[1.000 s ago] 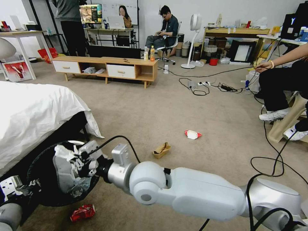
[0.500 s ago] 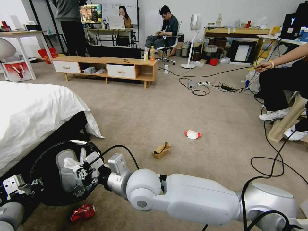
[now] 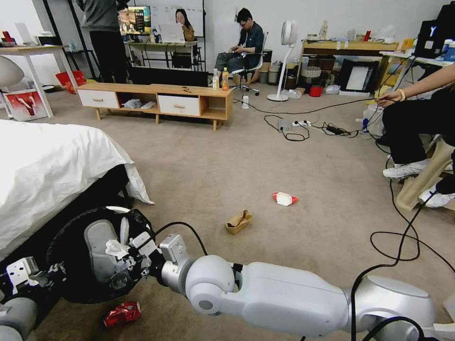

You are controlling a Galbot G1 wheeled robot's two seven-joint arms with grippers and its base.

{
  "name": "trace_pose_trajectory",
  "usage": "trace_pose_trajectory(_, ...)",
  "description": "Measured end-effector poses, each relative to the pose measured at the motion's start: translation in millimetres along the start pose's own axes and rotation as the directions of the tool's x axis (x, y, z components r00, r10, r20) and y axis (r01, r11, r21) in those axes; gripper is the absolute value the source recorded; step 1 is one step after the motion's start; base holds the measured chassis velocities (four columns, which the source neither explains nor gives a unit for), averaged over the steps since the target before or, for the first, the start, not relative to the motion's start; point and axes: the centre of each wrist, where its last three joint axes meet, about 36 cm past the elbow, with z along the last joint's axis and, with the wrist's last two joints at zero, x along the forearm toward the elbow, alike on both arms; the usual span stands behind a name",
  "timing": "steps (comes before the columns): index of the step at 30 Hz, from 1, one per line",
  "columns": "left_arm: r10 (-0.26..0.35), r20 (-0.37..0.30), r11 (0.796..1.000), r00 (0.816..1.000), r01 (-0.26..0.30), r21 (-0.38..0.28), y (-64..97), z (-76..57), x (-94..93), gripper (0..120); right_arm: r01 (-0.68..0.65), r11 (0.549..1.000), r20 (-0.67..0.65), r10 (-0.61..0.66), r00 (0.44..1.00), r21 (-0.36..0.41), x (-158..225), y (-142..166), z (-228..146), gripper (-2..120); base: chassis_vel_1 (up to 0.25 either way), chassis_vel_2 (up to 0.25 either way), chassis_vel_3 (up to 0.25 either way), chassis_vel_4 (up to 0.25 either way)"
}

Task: Pick up the trash bin and place the garbage on the floor into it.

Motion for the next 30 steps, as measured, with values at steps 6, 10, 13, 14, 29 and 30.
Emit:
trace_pose_trajectory(6,0.005,-0.003,1.000,1.000,-0.005,0.001,-1.1,1.1,-0.3,1,-0.040,0.999,-0.011,0.040,0.999,0.005,-14,-13,6,0,0.000,0.000,0.000,0.000)
trace_pose_trajectory(10,0.005,-0.005,1.000,1.000,-0.005,0.001,-0.8,1.6,-1.0,1,-0.049,0.999,-0.014,0.049,0.999,0.007,-16,-16,9,0,0.000,0.000,0.000,0.000)
trace_pose_trajectory(13,0.005,-0.007,1.000,1.000,-0.005,0.001,-0.6,2.1,-2.0,1,-0.058,0.998,-0.015,0.058,0.998,0.008,-19,-19,10,0,0.000,0.000,0.000,0.000)
trace_pose_trajectory(14,0.005,-0.007,1.000,1.000,-0.005,0.001,-0.6,2.1,-2.0,1,-0.058,0.998,-0.015,0.058,0.998,0.008,-19,-19,10,0,0.000,0.000,0.000,0.000)
trace_pose_trajectory(29,0.000,-0.013,1.000,1.000,0.000,0.001,1.3,3.9,-3.8,1,-0.044,0.999,0.033,0.044,0.998,0.007,-13,-15,-3,45,0.000,0.000,0.000,0.000)
trace_pose_trajectory(30,0.000,-0.013,1.000,1.000,0.000,0.001,1.3,3.9,-3.8,1,-0.044,0.999,0.033,0.044,0.998,0.007,-13,-15,-3,45,0.000,0.000,0.000,0.000)
